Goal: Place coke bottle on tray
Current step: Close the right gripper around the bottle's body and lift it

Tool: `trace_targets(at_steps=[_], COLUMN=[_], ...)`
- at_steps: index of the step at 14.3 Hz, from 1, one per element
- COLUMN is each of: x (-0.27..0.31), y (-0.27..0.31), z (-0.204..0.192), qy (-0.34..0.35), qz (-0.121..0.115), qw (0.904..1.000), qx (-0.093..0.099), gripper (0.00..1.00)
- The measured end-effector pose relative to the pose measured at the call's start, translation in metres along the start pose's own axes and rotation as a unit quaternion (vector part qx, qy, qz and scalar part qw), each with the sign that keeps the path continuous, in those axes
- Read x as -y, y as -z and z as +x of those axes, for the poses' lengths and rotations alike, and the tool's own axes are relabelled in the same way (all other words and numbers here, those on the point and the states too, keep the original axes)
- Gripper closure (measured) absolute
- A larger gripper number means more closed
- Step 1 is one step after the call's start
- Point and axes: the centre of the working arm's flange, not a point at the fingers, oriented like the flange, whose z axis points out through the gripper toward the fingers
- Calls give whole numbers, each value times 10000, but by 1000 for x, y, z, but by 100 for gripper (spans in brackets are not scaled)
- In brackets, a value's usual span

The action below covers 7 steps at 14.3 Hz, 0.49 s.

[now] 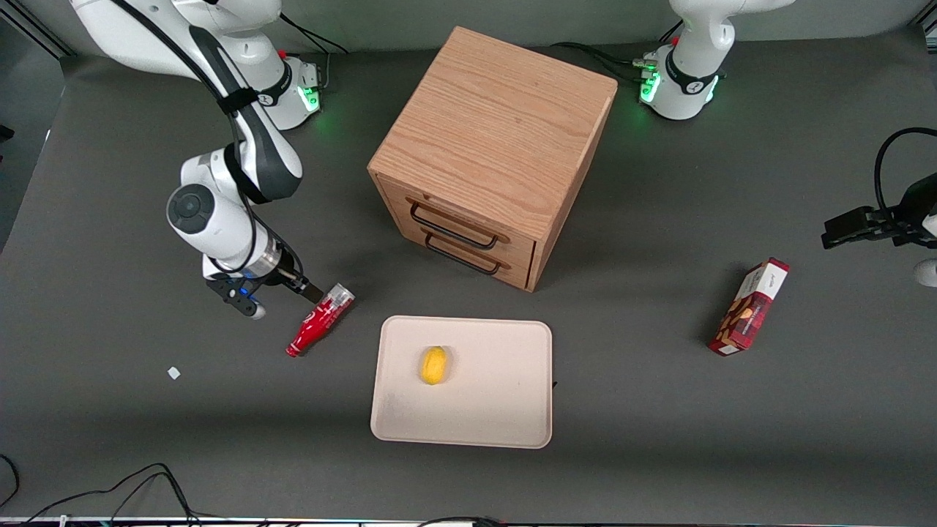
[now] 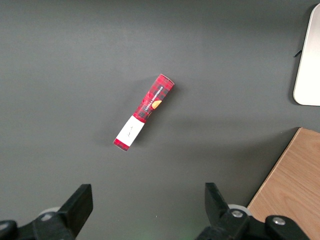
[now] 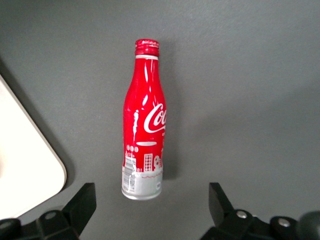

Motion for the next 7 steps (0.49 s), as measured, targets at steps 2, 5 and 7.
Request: trace_targets(at_steps=[2,5,7], x=[3,5,8], y=[-15,-39,-49], z=[4,9,13], qy=[-64,-172,-219], qz=[73,172,219], qw=[9999,9997,9995], qx=[-28,-61,-75], gripper=[0,0,0])
